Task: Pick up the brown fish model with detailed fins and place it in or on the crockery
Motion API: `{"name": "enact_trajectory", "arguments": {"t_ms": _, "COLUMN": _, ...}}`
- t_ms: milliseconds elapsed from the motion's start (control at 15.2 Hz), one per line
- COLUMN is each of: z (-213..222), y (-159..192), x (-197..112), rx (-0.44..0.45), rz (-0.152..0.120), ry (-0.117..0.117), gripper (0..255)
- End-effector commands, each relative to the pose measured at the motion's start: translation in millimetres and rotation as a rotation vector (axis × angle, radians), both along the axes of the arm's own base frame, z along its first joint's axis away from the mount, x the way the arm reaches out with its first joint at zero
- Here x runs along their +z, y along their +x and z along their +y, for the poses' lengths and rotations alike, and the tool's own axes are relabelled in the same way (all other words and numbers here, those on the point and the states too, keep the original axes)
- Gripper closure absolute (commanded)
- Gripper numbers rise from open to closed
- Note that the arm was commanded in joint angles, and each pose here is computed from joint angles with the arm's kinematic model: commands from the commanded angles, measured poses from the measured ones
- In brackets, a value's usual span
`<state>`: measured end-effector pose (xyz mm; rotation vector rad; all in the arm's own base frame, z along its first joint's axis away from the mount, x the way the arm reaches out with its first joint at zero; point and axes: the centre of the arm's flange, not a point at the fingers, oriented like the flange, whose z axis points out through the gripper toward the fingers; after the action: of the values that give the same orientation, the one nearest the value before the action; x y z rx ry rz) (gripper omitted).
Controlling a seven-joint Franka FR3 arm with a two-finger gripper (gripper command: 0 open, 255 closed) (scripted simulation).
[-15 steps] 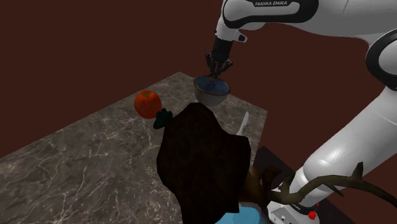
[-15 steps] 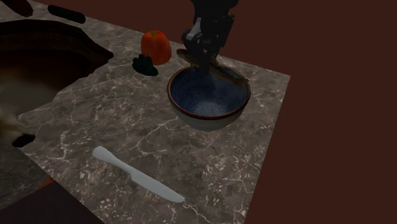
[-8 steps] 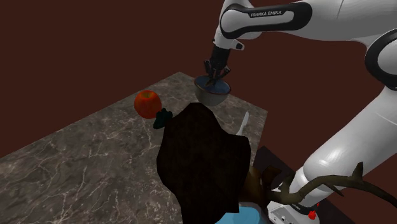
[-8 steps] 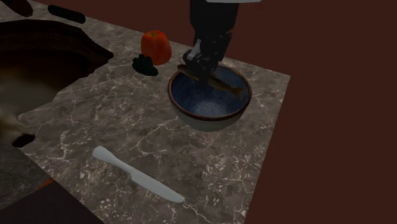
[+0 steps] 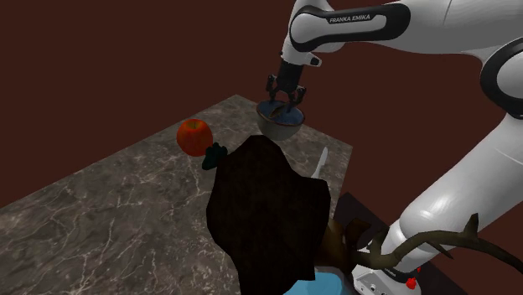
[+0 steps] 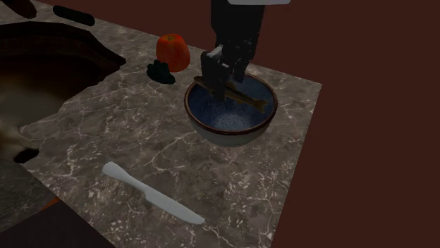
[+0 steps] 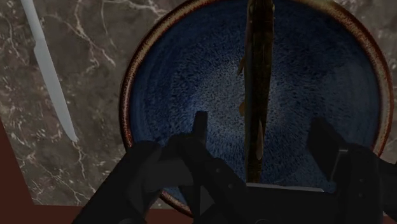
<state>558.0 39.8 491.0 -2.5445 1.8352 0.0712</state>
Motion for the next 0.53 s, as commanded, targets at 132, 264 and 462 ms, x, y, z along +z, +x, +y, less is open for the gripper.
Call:
{"name": "enact_trajectory", "arguments": {"t_ms": 132, "z": -0.1, "y": 0.0, "x": 0.0, "rx": 0.0, "rz": 0.0, "ry": 0.0, "gripper": 0}}
{"name": "enact_trajectory", "arguments": {"t_ms": 264, "z": -0.6, "y": 0.5, "x": 13.0, "rx": 0.0, "rz": 0.0, "ry": 0.0, "gripper": 0}}
{"name": "enact_trajectory", "arguments": {"t_ms": 462, "z": -1.6, "y": 1.8, "x": 49.8, "rx": 0.0, "rz": 0.0, "ry": 0.0, "gripper": 0}}
